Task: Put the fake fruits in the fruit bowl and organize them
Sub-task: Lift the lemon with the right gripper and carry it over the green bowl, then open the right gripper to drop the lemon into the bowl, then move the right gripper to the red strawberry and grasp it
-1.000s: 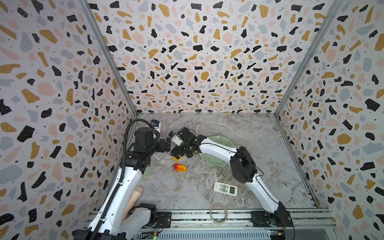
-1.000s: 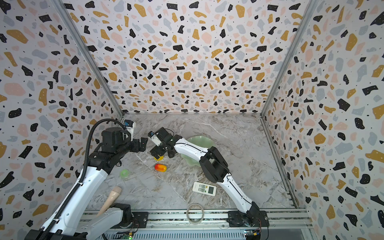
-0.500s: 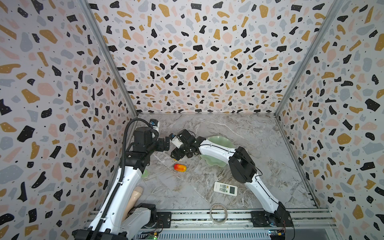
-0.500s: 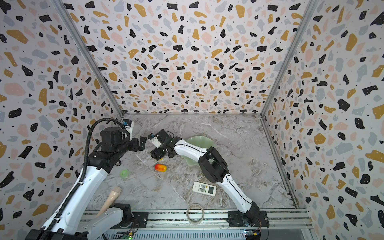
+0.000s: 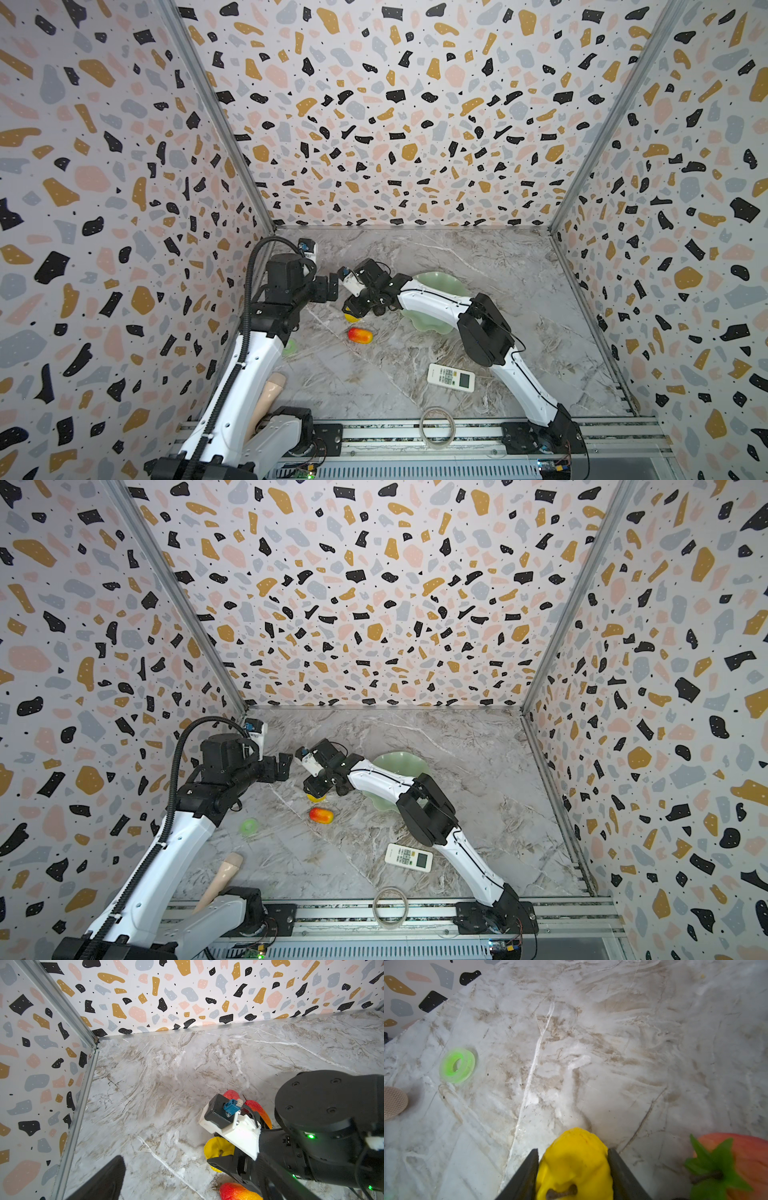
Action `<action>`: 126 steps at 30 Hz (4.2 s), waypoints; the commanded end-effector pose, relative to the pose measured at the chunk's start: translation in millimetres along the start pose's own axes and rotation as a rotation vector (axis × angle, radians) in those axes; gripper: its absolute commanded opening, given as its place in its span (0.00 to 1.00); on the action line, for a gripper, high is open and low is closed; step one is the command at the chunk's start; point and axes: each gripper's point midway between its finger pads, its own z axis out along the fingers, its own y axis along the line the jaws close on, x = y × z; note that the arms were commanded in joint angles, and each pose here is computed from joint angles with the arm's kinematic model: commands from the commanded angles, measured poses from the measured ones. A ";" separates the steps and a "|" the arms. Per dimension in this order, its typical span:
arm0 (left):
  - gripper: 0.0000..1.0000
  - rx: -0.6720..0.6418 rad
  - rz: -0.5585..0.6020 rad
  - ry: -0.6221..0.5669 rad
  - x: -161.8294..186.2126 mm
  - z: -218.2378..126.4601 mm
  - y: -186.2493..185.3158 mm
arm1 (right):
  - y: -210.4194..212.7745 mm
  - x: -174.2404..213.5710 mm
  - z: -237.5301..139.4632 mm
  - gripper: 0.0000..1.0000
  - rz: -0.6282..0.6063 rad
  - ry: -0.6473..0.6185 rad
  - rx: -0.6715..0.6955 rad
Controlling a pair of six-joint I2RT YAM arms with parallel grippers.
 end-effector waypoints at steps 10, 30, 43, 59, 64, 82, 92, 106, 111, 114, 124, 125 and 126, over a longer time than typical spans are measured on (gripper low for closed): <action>1.00 0.014 0.003 -0.008 -1.1 7.0 -0.5 | -18.0 -67.8 -146.2 0.35 -0.018 -0.253 0.111; 1.00 0.041 0.007 0.002 0.2 12.4 -4.3 | -165.8 80.5 -209.2 0.32 0.255 -0.133 0.490; 0.99 0.051 0.007 -0.006 -0.8 10.1 -6.1 | -184.7 93.1 -180.6 0.36 0.286 -0.118 0.512; 0.99 0.051 0.010 -0.012 -2.5 8.8 -6.2 | -179.7 74.9 -189.5 0.85 0.239 -0.108 0.525; 1.00 0.050 0.011 -0.014 -2.7 8.4 -6.0 | -159.0 41.9 -199.3 0.99 0.145 -0.134 0.518; 1.00 0.034 0.015 -0.014 -2.2 7.0 -3.4 | -94.9 -47.1 -80.2 1.00 -0.045 -0.158 0.219; 1.00 0.030 0.016 -0.015 -1.7 6.6 -2.4 | -106.6 -42.3 -18.4 0.97 0.158 -0.171 0.264; 0.99 0.035 0.015 -0.016 -1.8 6.6 -2.9 | -107.8 -25.6 0.6 0.82 0.201 -0.141 0.256; 1.00 0.036 0.014 -0.019 -2.6 6.2 -3.1 | -101.5 -21.0 7.3 0.78 0.196 -0.126 0.228; 0.99 0.036 0.014 -0.020 -2.7 5.7 -3.1 | -101.5 -18.1 10.4 0.83 0.195 -0.112 0.223; 1.00 0.036 0.015 -0.023 -3.1 5.0 -3.2 | -96.8 -18.2 14.8 0.58 0.196 -0.108 0.201; 1.00 0.036 0.015 -0.022 -2.8 5.2 -3.1 | -96.0 -19.6 13.9 0.54 0.195 -0.111 0.197; 1.00 0.036 0.015 -0.024 -3.2 5.0 -3.2 | -95.1 -21.8 12.6 0.51 0.191 -0.116 0.194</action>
